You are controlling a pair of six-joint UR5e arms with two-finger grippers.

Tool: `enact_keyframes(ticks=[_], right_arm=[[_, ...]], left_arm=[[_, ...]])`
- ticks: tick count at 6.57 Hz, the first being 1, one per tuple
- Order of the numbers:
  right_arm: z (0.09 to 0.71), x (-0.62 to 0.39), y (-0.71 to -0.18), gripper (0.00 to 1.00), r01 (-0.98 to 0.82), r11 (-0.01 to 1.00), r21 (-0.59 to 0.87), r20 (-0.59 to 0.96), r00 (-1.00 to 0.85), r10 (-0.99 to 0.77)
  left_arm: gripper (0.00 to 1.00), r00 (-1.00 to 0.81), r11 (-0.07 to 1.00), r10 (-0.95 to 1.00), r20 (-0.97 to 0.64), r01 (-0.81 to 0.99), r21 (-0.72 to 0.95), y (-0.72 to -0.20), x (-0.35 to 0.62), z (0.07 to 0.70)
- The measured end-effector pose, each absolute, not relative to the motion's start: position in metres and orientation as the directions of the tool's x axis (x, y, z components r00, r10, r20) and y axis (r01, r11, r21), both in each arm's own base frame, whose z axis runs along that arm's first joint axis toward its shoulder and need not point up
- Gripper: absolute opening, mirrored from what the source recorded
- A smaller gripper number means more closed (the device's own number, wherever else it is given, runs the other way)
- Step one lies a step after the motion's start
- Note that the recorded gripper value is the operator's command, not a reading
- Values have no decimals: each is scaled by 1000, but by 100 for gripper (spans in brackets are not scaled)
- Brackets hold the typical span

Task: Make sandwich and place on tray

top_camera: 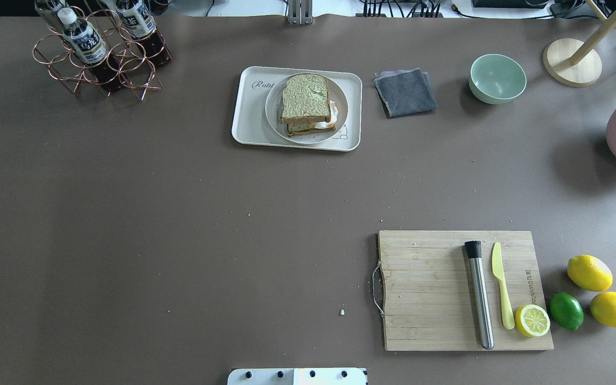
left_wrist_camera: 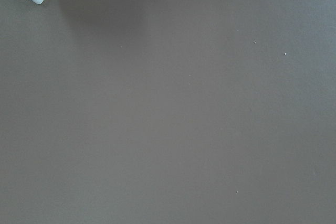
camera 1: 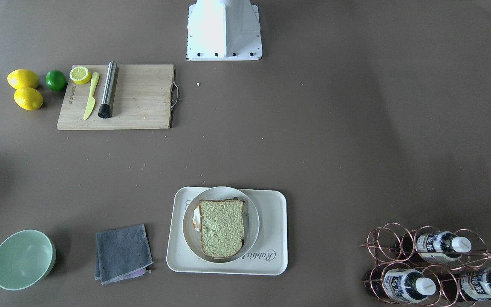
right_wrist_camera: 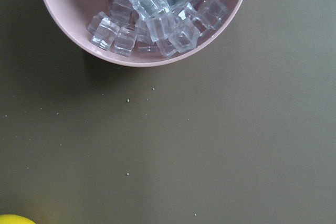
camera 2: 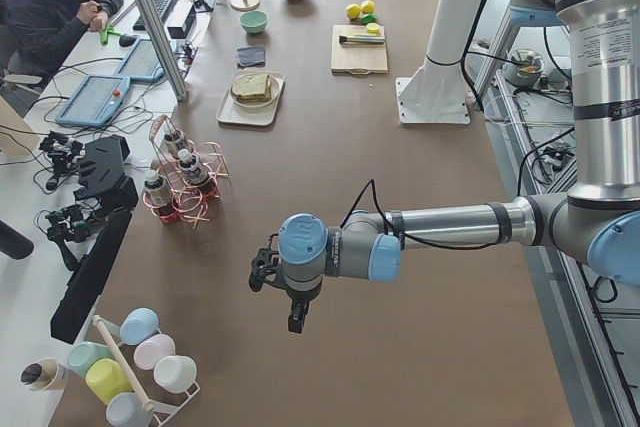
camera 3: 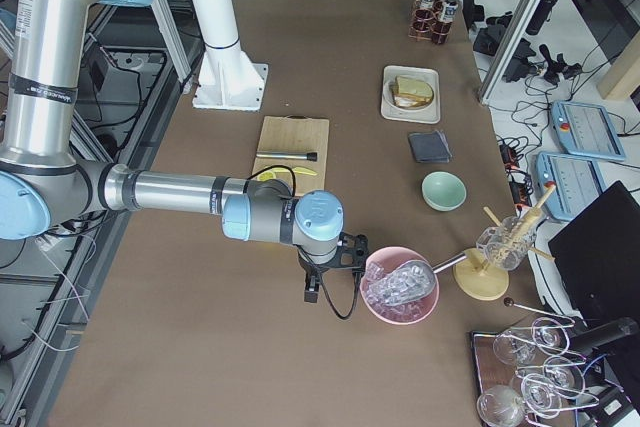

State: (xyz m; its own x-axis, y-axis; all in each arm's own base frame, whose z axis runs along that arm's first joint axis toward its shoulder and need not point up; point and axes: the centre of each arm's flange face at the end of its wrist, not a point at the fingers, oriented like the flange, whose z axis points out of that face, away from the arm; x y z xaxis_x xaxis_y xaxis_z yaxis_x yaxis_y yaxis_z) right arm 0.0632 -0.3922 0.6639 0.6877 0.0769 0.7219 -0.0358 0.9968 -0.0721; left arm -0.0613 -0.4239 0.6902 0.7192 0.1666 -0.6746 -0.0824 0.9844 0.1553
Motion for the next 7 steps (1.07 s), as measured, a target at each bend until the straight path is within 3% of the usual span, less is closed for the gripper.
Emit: enact_keyframes(ticks=[7], right_arm=[[663, 61, -391, 100, -36, 996, -79, 737, 671, 83]], left_arm=[[98, 718, 983, 174, -674, -83, 166, -425, -61, 685]])
